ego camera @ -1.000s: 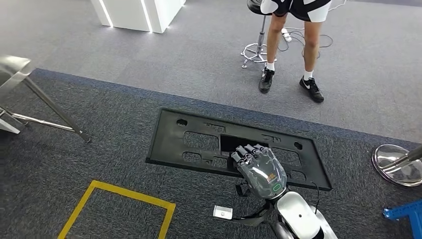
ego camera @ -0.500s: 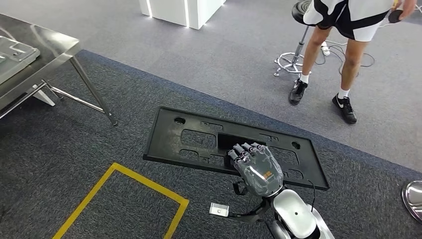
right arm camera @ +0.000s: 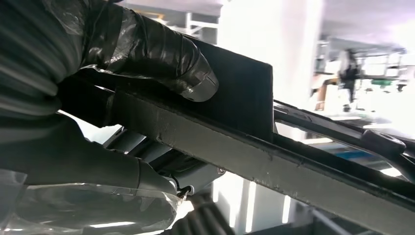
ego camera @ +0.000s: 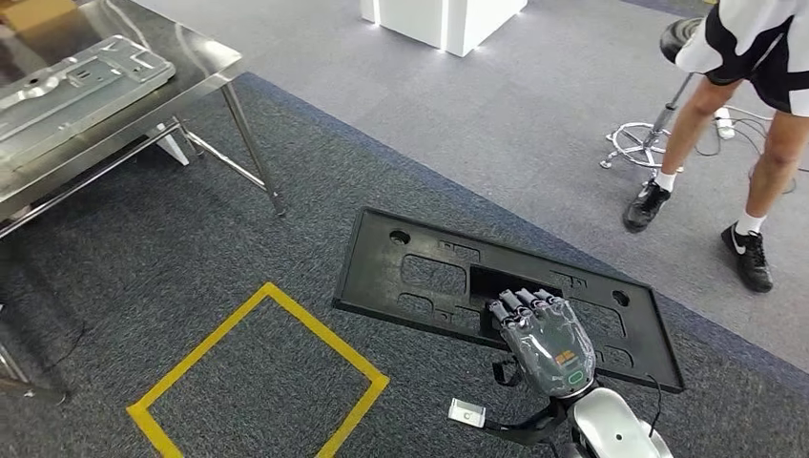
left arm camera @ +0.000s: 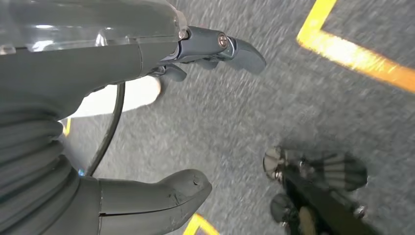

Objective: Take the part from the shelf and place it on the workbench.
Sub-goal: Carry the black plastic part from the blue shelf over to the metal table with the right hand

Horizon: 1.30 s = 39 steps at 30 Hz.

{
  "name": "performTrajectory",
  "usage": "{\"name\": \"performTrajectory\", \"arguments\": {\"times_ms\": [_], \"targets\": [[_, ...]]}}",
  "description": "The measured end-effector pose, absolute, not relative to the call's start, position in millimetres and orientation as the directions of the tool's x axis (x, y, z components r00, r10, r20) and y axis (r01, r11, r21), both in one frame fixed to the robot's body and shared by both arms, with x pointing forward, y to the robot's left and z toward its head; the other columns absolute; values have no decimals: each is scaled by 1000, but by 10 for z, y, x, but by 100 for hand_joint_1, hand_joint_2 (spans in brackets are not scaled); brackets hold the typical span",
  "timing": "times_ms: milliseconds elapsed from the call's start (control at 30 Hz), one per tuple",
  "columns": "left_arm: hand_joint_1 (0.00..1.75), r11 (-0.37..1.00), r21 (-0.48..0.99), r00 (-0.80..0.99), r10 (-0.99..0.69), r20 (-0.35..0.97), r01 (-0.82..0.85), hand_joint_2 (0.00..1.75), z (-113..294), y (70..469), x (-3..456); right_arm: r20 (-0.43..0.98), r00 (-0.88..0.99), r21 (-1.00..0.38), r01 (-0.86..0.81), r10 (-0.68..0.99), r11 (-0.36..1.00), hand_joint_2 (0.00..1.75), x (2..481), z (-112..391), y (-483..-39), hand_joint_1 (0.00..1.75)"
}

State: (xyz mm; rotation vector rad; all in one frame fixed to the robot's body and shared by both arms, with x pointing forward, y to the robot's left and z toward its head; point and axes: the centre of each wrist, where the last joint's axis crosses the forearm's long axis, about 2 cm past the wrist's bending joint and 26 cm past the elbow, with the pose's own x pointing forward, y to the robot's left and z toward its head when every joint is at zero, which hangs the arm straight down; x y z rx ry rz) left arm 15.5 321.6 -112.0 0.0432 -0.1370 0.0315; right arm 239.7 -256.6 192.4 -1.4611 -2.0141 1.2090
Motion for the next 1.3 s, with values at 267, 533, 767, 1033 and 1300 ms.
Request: {"name": "performTrajectory", "arguments": {"times_ms": [267, 533, 767, 1033, 1300], "targets": [[0, 996, 69, 994, 45, 101, -52, 175, -1121, 3234, 128, -193, -383, -798, 597, 903, 83, 175, 2396, 1950, -2607, 175], [0, 996, 68, 995, 54, 87, -60, 175, -1120, 3234, 148, -211, -385, -792, 607, 899, 74, 175, 2409, 1961, -2643, 175], [0, 995, 74, 995, 59, 83, -65, 175, -1121, 3234, 132, -215, -385, -790, 608, 898, 71, 175, 2434, 1980, -2650, 175], [0, 994, 83, 994, 59, 88, -66, 175, -1118, 3237, 168, -214, -389, -803, 593, 896, 65, 175, 2470, 2014, -2630, 175], [0, 994, 90, 995, 58, 86, -66, 175, -1117, 3252, 164, -217, -396, -800, 595, 892, 70, 175, 2501, 2054, -2592, 175]]}}
